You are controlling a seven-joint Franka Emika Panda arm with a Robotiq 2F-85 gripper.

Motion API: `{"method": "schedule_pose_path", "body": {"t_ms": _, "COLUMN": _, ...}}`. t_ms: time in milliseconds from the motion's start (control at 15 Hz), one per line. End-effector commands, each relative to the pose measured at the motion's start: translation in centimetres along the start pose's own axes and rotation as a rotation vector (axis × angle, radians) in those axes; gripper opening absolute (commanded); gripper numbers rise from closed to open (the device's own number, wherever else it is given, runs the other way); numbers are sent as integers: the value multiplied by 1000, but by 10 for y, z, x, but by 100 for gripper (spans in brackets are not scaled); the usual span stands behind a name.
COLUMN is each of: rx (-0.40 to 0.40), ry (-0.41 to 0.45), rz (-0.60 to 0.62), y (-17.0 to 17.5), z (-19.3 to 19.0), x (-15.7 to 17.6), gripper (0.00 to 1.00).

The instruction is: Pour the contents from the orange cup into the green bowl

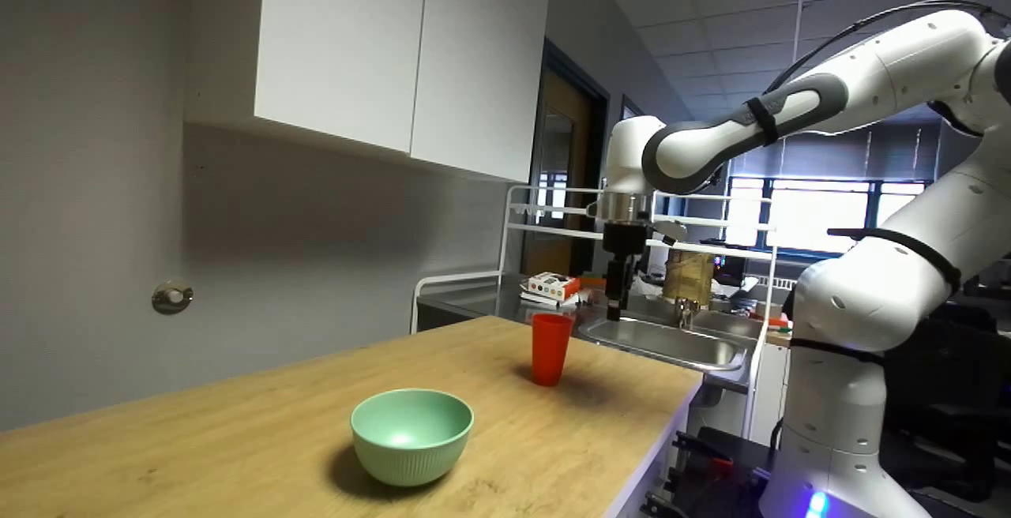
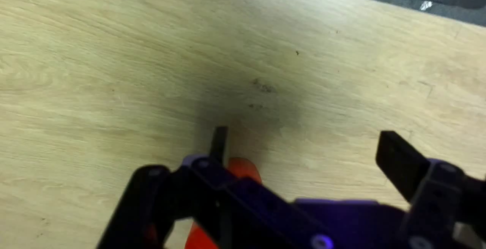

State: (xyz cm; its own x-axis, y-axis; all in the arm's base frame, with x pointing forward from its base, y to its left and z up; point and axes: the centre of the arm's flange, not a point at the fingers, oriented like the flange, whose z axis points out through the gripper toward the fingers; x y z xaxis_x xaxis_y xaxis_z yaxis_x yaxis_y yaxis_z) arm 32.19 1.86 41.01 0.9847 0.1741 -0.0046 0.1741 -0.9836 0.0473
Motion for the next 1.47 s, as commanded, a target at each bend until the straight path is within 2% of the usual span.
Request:
{"method": "schedule_pose_path", "body": {"t_ms": 0, "rx": -35, "ry": 36, "rz": 71, "y": 8, "z": 3, "x": 42, "gripper": 100}}
{"method": "schedule_pose_path", "body": {"t_ms": 333, "rx": -50, "ry": 45, "rz": 173, "y": 41, "z": 16, "x": 77, "gripper": 100}}
{"method": "schedule_pose_path", "body": {"t_ms": 800, "rx": -24, "ry": 23, "rz": 295, "y": 84, "z": 40, "x": 108, "gripper": 100}}
{"method": "schedule_pose_path", "body": {"t_ms": 867, "rx": -23, "ry": 20, "rz": 313, "y": 89, "z": 45, "x": 111, "gripper": 78}}
{"method": "schedule_pose_path", "body": {"t_ms": 1000, "rx": -14, "ry": 10, "rz": 335, "y": 96, "z": 53, "x": 116, "gripper": 67}}
{"method": "schedule_pose_path", "body": {"t_ms": 1133, "rx": -6, "ry": -5, "rz": 351, "y": 100, "z": 61, "x": 118, "gripper": 49}}
{"method": "schedule_pose_path", "body": {"t_ms": 1400, "rx": -3, "ry": -28, "rz": 359, "y": 102, "z": 70, "x": 124, "gripper": 20}}
